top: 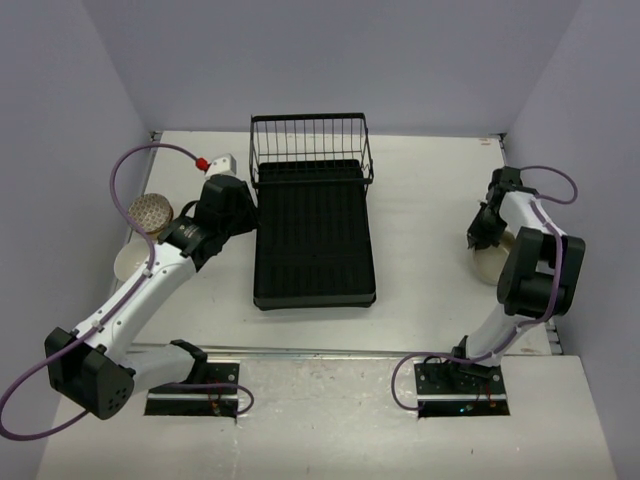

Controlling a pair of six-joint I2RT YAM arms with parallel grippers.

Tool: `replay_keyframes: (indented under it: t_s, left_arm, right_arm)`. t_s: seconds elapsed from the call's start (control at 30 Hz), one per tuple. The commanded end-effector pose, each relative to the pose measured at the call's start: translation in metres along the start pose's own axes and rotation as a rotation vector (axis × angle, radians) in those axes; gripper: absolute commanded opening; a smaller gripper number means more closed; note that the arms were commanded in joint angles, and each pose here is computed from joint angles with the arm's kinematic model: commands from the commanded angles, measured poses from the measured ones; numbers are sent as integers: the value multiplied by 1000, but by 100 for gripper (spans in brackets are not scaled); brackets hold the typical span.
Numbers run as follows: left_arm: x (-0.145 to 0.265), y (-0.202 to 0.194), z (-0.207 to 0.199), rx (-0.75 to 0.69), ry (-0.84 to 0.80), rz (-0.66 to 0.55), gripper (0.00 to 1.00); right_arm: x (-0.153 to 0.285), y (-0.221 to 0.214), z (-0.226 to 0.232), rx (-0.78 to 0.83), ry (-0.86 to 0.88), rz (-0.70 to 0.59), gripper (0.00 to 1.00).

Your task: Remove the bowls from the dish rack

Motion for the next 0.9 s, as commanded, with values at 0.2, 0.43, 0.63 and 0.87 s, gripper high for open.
replay_keyframes:
  t_s: [0.2, 0.43, 0.63, 0.87]
  left_arm:
    - [4, 2, 5, 11, 6, -10, 40]
    - [7, 1, 8, 21, 21, -10, 40]
    - [10, -10, 11, 51, 24, 10, 40]
    - [16, -27, 18, 63, 29, 33, 39]
  right_arm:
    - [-6, 16, 2, 41, -86, -54, 0]
    - [-6, 14, 13, 54, -57, -38, 14]
    - [-2, 13, 18, 54, -30, -32, 30]
    - [13, 15, 25, 44, 22, -48, 47]
Point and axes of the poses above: each gripper's point midway between its finger pads, its own x axis back along the fingers, its own z axis along the line the jaws close on, y = z × x, the point moved 2 cm from there along x, back along the fingers, and after that the axes turned 13 degrees about -x, right-handed, at the moved point
